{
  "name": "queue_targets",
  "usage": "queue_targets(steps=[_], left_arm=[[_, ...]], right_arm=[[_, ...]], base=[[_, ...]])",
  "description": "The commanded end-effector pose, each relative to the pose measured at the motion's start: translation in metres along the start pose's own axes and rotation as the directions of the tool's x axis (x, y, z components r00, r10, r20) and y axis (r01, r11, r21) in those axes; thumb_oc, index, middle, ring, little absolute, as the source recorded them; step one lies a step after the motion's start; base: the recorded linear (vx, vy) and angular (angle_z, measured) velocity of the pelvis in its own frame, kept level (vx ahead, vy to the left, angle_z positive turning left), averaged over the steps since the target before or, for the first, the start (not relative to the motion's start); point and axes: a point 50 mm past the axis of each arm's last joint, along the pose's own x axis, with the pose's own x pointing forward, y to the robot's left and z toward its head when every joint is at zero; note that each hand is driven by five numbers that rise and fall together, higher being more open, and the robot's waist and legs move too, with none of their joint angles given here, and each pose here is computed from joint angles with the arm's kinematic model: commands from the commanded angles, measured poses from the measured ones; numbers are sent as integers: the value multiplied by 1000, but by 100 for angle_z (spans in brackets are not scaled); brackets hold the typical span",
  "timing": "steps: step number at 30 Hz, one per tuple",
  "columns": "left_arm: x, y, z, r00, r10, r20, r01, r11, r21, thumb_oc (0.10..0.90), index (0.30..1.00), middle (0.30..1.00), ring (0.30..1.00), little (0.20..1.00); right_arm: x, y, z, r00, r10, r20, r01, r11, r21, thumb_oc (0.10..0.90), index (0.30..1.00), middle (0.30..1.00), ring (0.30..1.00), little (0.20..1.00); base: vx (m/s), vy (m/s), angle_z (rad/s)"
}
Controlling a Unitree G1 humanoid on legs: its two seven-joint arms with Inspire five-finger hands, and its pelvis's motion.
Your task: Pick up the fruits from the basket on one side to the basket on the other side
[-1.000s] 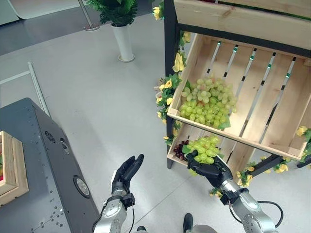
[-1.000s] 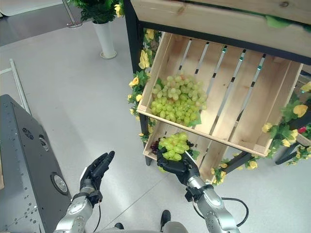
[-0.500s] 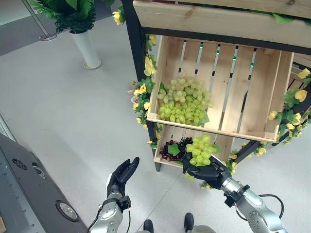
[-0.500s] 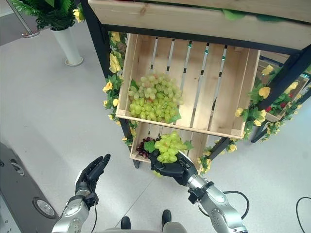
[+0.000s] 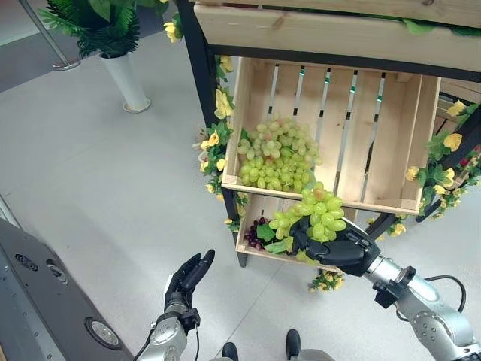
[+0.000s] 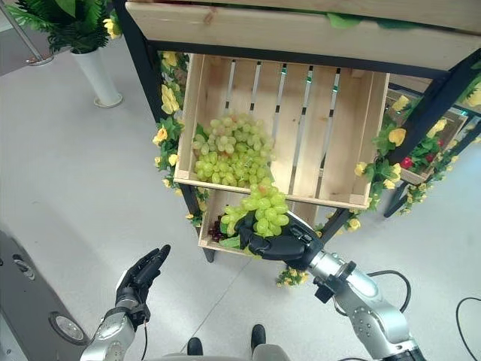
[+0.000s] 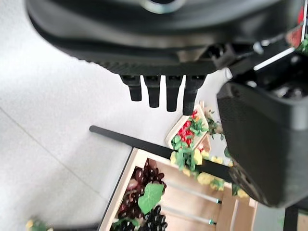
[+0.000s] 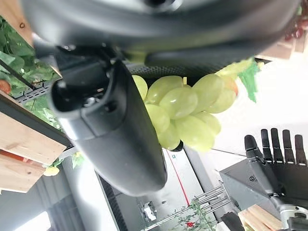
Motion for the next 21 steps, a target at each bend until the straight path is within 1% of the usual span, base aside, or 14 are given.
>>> queue_targets(steps=[1, 7, 12, 15, 17, 21], left_arm=[[19, -7, 37, 986, -54, 159, 44, 997, 61, 800, 900, 900, 900, 900], [20, -9, 31, 990, -60, 129, 50, 996, 78, 800, 900, 900, 900, 900], [18, -10, 26, 991, -70, 115, 60, 994, 92, 800, 900, 900, 900, 900], [17, -10, 25, 991, -76, 111, 65, 993, 100, 800, 900, 900, 900, 900], [16, -10, 23, 991, -79, 106, 68, 992, 103, 800, 900, 900, 900, 900], [15, -9, 21, 992, -79, 95, 69, 992, 106, 800, 900, 900, 900, 900]], right_arm=[[13, -2, 144, 803, 88, 590, 43, 978, -204, 400, 300, 300, 300, 300], [21, -15, 170, 791, 12, 612, 118, 978, -170, 400, 300, 300, 300, 300], [25, -36, 194, 784, -93, 614, 217, 967, -131, 400, 300, 300, 300, 300], [23, -47, 210, 764, -160, 625, 302, 945, -127, 400, 300, 300, 300, 300], [21, -58, 225, 752, -237, 615, 396, 908, -135, 400, 300, 300, 300, 300], [17, -74, 238, 727, -330, 602, 479, 872, -100, 400, 300, 300, 300, 300]], base=[[13, 59, 0], [9, 45, 0], [6, 13, 0], [0, 0, 0], [12, 5, 2], [21, -1, 6]])
